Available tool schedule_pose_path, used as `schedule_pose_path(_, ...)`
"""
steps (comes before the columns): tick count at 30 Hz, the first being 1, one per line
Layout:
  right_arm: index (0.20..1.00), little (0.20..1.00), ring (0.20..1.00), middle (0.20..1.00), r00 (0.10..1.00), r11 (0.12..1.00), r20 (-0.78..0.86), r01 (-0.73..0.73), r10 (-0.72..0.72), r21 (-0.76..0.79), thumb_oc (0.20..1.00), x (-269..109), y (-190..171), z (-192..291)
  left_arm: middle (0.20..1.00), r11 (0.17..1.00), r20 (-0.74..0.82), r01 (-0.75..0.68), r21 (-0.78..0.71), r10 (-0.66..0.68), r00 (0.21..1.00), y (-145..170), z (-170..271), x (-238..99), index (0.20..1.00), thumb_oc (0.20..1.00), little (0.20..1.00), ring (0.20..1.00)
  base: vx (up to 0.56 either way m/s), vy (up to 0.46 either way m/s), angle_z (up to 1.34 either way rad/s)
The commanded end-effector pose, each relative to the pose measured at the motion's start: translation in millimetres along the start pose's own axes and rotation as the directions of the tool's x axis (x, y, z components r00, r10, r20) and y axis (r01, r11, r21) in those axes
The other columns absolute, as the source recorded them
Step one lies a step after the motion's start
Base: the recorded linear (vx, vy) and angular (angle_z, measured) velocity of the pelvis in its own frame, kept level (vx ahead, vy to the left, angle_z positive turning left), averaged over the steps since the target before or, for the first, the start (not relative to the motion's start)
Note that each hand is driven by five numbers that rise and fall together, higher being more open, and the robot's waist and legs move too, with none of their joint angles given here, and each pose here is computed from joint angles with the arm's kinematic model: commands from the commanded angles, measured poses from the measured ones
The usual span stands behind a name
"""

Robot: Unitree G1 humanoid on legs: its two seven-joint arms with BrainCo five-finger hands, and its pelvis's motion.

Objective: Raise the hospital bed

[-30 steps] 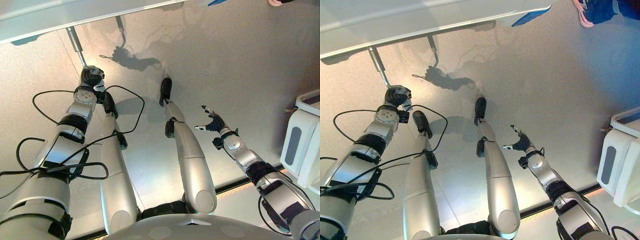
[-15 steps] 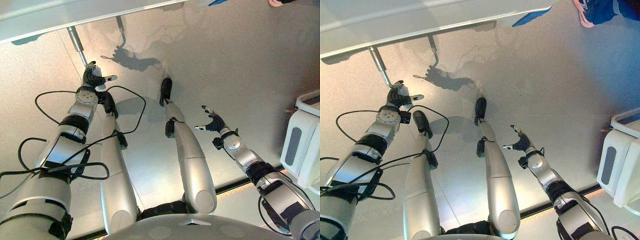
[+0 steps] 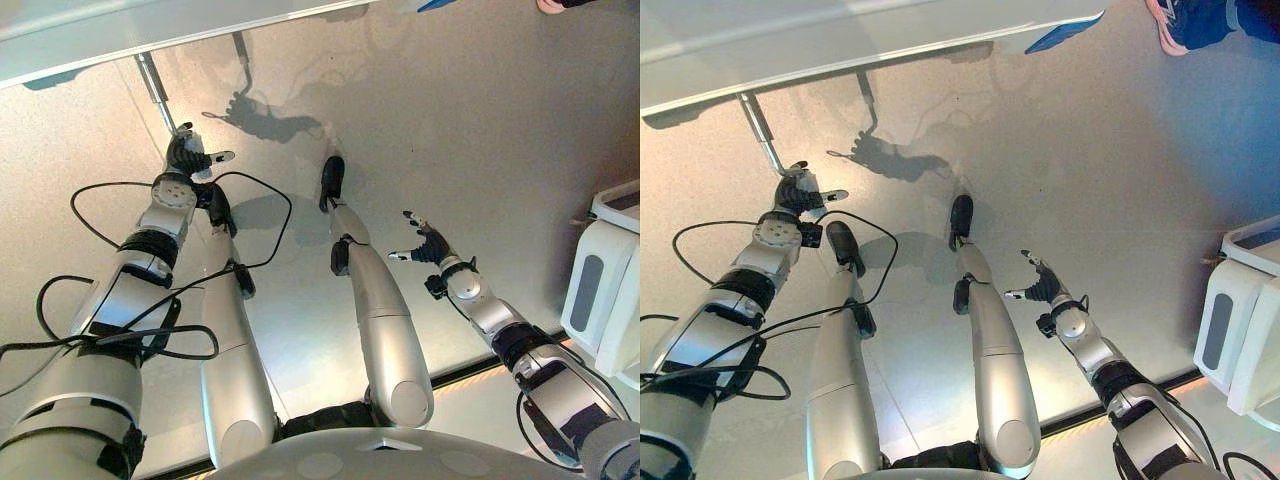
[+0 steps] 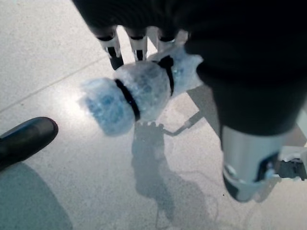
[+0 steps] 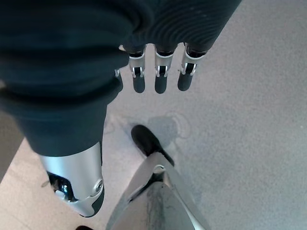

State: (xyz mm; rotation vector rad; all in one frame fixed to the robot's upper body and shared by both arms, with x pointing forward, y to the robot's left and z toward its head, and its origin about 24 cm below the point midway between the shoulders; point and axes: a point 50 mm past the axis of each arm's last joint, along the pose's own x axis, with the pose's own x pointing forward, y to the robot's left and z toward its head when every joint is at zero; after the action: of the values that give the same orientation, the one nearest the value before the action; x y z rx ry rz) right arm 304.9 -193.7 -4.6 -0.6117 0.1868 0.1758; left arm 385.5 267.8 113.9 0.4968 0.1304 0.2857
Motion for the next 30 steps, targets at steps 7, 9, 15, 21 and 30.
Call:
schedule_pose_path(7, 1.0, 1.0, 1.0, 1.0, 0.998, 0.999, -0.055, -0.008, 0.006, -0.051, 1.0, -13.5, -10.0, -19.5, 1.0, 0.999, -0.035, 0.038, -0.019, -0.039, 0.999, -12.2, -16.2, -6.4, 1.0, 1.0, 1.0, 1.0, 0.0, 0.0, 0.0)
schedule_pose_path(9, 1.0, 1.0, 1.0, 1.0, 0.998, 0.999, -0.058, -0.009, 0.006, -0.052, 1.0, -13.8, -9.8, -20.1, 1.0, 0.999, -0.052, 0.04, -0.023, -0.041, 0.998, -13.9, -21.5, -7.9, 1.0, 1.0, 1.0, 1.0, 0.0, 0.0, 0.0)
schedule_pose_path(15, 1.0, 1.0, 1.0, 1.0, 0.998, 0.998, -0.062, -0.011, 0.008, -0.055, 1.0, -14.1, -10.3, -21.3, 1.0, 0.999, -0.061, 0.041, -0.024, -0.042, 0.997, -14.8, -24.0, -8.7, 1.0, 1.0, 1.0, 1.0, 0.0, 0.0, 0.0)
schedule_pose_path(21, 1.0, 1.0, 1.0, 1.0, 0.998, 0.998, -0.068, -0.015, 0.011, -0.054, 1.0, -15.3, -9.0, -23.0, 0.467, 0.999, -0.055, 0.046, -0.019, -0.047, 0.997, -14.7, -23.3, -8.7, 0.467, 0.467, 0.467, 0.467, 0.0, 0.0, 0.0)
schedule_pose_path(30, 1.0, 1.0, 1.0, 1.0, 0.997, 0.998, -0.07, -0.02, 0.016, -0.054, 1.0, -16.6, -8.3, -24.2, 0.2, 0.999, -0.042, 0.045, -0.013, -0.045, 0.998, -13.4, -23.0, -9.2, 0.2, 0.2, 0.2, 0.2, 0.0, 0.0, 0.0)
